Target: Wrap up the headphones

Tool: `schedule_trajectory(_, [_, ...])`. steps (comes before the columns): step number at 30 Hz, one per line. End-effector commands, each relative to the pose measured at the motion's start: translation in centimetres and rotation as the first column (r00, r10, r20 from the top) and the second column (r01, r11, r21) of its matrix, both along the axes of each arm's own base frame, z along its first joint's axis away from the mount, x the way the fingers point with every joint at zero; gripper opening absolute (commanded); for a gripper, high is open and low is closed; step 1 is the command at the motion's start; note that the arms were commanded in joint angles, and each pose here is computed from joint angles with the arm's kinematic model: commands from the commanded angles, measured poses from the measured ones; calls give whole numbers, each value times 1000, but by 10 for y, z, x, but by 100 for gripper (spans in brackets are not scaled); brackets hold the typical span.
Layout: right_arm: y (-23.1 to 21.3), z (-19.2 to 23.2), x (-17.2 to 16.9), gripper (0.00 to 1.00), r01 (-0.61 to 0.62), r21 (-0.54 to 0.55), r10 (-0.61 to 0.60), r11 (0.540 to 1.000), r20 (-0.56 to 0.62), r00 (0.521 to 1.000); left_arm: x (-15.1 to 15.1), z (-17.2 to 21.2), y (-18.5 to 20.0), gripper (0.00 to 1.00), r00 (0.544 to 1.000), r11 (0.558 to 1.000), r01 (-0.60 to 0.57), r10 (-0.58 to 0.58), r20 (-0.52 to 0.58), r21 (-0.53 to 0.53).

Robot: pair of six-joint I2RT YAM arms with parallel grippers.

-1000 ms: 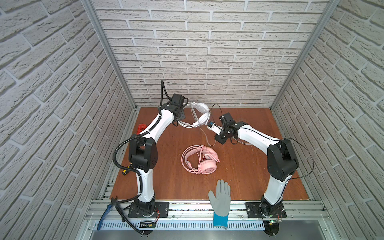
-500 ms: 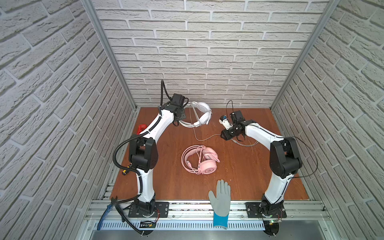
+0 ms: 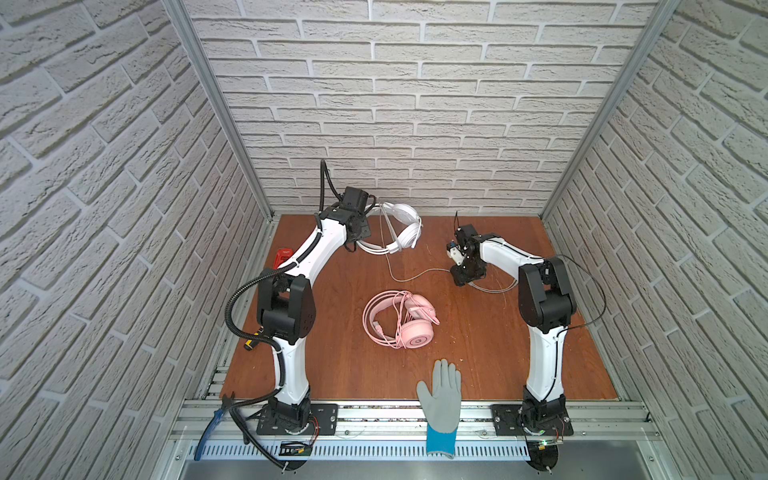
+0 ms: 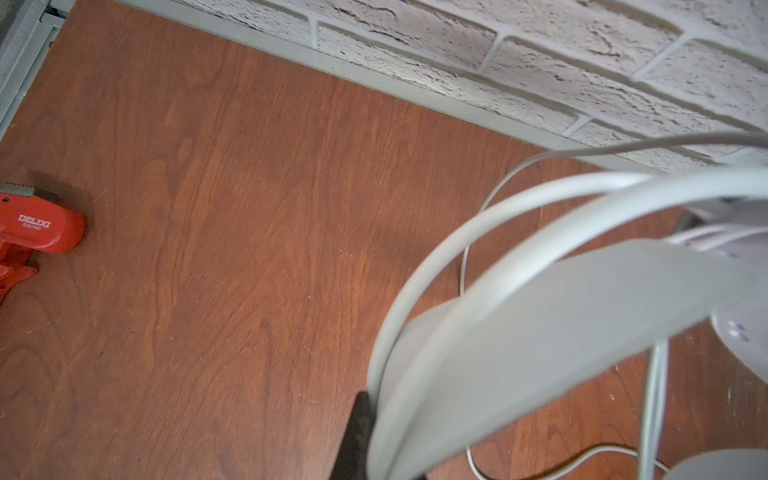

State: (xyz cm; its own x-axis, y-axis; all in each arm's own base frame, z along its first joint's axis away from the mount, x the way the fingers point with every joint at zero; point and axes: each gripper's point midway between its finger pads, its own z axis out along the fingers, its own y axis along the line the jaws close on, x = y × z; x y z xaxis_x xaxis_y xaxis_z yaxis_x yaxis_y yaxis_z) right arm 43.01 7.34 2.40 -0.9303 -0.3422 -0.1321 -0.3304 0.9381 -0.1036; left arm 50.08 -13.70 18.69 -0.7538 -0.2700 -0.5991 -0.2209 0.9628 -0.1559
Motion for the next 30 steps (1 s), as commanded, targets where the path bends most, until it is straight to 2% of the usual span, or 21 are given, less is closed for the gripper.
schedule_trajectory(1, [-18, -5, -8, 55, 20, -61, -23, 998, -45, 999, 13, 29, -4, 0, 995, 998, -11, 18, 98, -66])
schedule_trajectory(5, [-28, -7, -11, 53, 42, -68, -46, 997, -63, 997, 12, 29, -3, 0, 995, 998, -10, 16, 97, -63])
schedule_trajectory(9, [-23, -7, -23, 43, -9, -39, 5, 999, -109, 994, 12, 29, -3, 0, 995, 998, -12, 18, 99, -64])
schedule_trajectory(12, [-23, -6, -32, 40, -51, -41, 45, 998, -126, 991, 13, 27, -4, 0, 995, 998, -15, 21, 96, -65])
schedule_trajectory(18, [-22, -12, -35, 28, -97, -40, 90, 994, -138, 986, 15, 24, -5, 0, 995, 998, -15, 22, 93, -67])
schedule_trajectory(20, [-19, -13, -32, 27, -102, -24, 98, 995, -122, 988, 15, 24, -4, 0, 996, 998, -16, 22, 91, -66])
schedule_trajectory(26, [-9, -7, -27, 14, -132, 2, 132, 991, -82, 988, 15, 22, -4, 0, 996, 998, -13, 18, 83, -60])
schedule_trajectory(28, [-2, 8, -25, 7, -169, 31, 170, 985, -23, 985, 15, 22, -4, 0, 996, 998, -14, 19, 85, -59])
schedule_trajectory(30, [9, 33, -24, 6, -225, 67, 220, 972, 76, 973, 16, 20, -5, 0, 997, 998, -13, 18, 81, -57])
